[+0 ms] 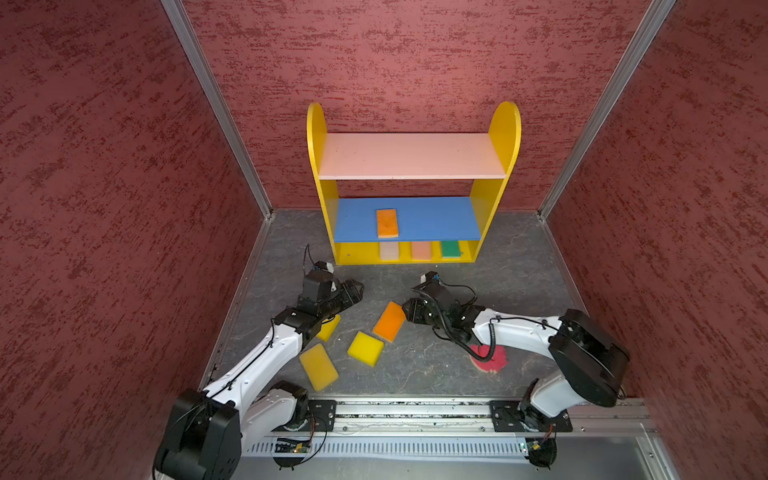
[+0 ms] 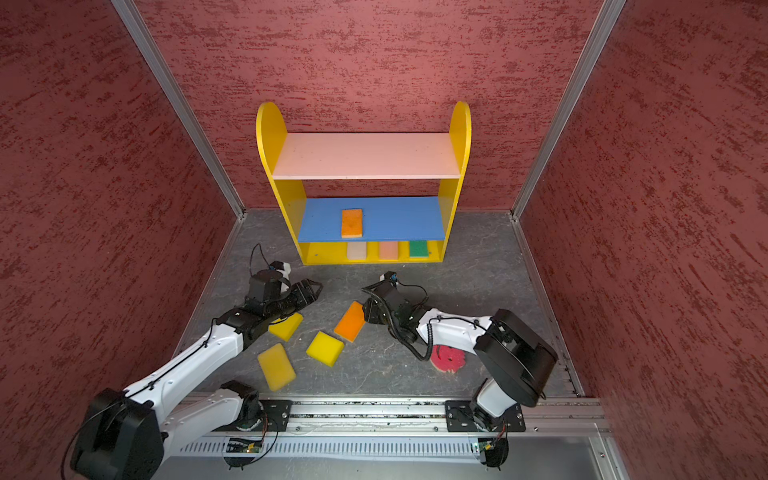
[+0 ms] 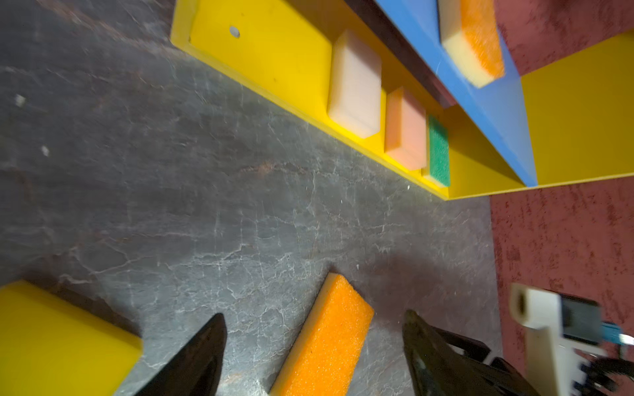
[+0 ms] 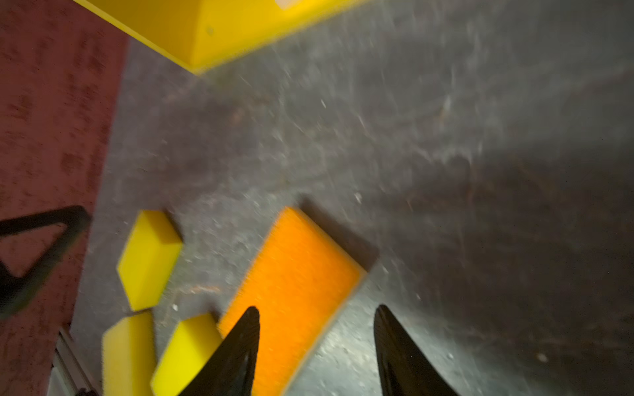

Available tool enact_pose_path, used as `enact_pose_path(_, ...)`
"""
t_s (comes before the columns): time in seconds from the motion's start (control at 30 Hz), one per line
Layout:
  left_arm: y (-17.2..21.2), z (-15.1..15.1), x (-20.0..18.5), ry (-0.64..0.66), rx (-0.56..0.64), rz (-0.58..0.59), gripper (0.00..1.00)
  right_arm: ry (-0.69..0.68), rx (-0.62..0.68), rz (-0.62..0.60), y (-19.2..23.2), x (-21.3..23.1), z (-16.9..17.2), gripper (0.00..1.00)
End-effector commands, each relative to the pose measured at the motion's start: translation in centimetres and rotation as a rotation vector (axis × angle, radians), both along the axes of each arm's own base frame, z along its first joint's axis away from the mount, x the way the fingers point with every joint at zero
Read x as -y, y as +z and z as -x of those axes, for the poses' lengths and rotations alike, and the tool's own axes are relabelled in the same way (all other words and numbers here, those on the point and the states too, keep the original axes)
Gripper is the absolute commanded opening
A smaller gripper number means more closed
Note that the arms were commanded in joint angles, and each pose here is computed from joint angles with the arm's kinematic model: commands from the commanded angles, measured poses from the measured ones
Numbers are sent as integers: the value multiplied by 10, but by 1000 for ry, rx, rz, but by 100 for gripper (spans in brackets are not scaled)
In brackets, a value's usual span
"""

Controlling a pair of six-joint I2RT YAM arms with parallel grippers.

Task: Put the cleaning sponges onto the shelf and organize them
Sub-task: 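Move the right gripper to the orange sponge on the table while left approaches, then grasp the orange sponge with both grippers and raise it toward the shelf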

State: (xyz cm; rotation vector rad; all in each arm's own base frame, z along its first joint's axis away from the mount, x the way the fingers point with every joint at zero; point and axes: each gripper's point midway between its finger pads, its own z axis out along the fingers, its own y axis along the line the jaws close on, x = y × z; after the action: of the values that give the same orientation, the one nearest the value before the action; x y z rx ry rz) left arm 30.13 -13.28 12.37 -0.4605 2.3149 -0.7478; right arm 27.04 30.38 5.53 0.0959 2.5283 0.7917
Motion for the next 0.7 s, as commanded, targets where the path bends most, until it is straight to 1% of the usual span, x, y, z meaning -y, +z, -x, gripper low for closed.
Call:
enact_pose_path(0.0,-8,-5,7,-3,19,-24,80,43,-96,-154,1,-25,10,56)
enact_pose_path(0.1,-22,0,16,-15,-10,-37,80,86,-141,-200,-5,-37,17,55)
enact_pose_path(0.23,-43,4,31,-41,-64,-22,77,90,-144,-211,-8,-39,17,55)
enact_pose_path(0.4,-58,3,49,-83,-104,-7,63,107,-139,-216,-9,-49,11,54)
enact_pose_path(0.43,-59,2,53,-89,-107,-3,62,109,-139,-220,-10,-51,10,53)
enact_pose_path(0.47,-60,1,55,-93,-109,-5,62,106,-139,-225,-11,-52,8,51)
enact_pose_path(0.57,-63,-2,60,-101,-117,-3,62,74,-141,-257,-12,-56,-3,36)
enact_pose_path(0.67,-63,-4,63,-100,-116,11,62,26,-157,-328,-15,-51,-17,17)
